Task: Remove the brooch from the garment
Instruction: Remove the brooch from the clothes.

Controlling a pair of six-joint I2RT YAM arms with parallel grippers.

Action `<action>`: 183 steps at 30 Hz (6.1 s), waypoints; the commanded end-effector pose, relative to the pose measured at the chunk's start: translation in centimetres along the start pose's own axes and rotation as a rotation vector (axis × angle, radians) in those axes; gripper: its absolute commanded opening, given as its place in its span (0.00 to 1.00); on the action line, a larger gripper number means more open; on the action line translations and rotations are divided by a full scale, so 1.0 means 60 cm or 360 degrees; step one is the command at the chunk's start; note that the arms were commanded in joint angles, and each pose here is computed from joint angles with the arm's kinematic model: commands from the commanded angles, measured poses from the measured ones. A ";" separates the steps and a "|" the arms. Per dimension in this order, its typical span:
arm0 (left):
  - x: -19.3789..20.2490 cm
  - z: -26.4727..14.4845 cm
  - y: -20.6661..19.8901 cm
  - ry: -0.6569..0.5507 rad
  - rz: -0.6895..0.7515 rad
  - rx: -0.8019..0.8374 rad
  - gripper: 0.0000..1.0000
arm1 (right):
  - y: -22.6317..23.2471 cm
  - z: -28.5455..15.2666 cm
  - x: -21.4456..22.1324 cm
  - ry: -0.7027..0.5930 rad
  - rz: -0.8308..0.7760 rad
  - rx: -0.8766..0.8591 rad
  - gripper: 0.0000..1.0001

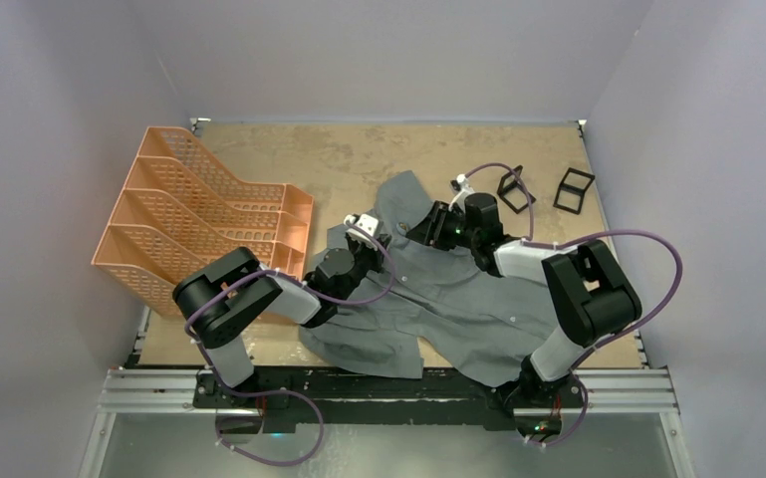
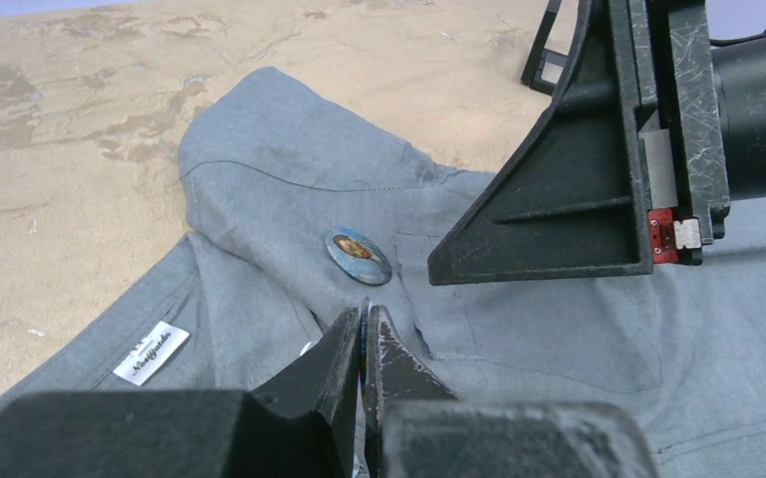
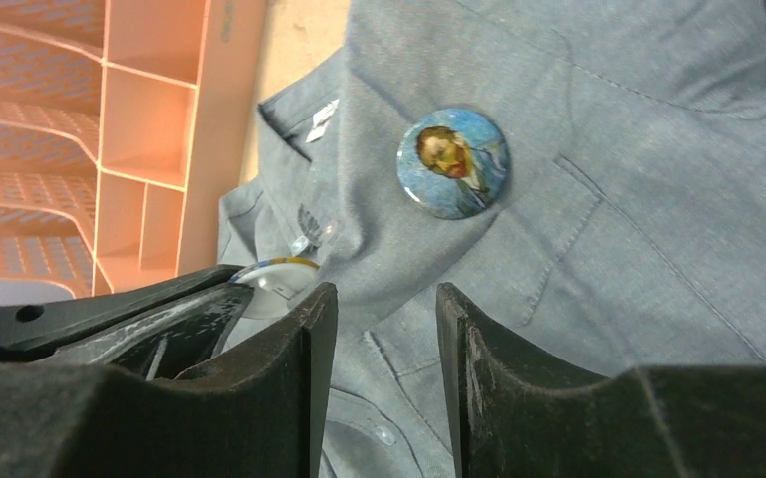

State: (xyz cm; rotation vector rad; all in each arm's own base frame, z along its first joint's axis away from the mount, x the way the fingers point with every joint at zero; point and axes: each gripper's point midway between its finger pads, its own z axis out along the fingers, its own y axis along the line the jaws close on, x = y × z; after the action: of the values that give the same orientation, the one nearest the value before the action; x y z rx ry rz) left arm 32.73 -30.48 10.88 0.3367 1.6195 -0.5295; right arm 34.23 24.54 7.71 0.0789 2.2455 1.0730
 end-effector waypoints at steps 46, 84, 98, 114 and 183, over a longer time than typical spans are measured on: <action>-0.038 -0.004 -0.011 -0.0098 -0.0208 0.0011 0.00 | 0.065 -0.009 0.000 -0.0350 -0.0543 -0.0496 0.52; -0.069 -0.010 -0.030 -0.0147 -0.0364 0.0080 0.00 | 0.177 -0.066 0.002 -0.1079 -0.1240 -0.0846 0.77; -0.078 -0.014 -0.034 -0.0180 -0.0394 0.0108 0.00 | 0.200 -0.073 -0.015 -0.1151 -0.1240 -0.0879 0.75; -0.070 -0.017 -0.041 -0.0167 -0.0447 0.0143 0.00 | 0.219 -0.076 -0.040 -0.1246 -0.1272 -0.0887 0.67; -0.024 -0.011 -0.032 0.0110 -0.0333 0.0054 0.03 | 0.234 -0.079 -0.018 -0.1181 -0.1350 -0.0997 0.41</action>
State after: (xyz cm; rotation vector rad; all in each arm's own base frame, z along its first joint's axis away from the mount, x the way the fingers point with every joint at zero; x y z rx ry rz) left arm 30.90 -31.09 11.30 0.1925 1.7618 -0.7114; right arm 29.98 30.11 7.25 -0.6071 1.6157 0.9578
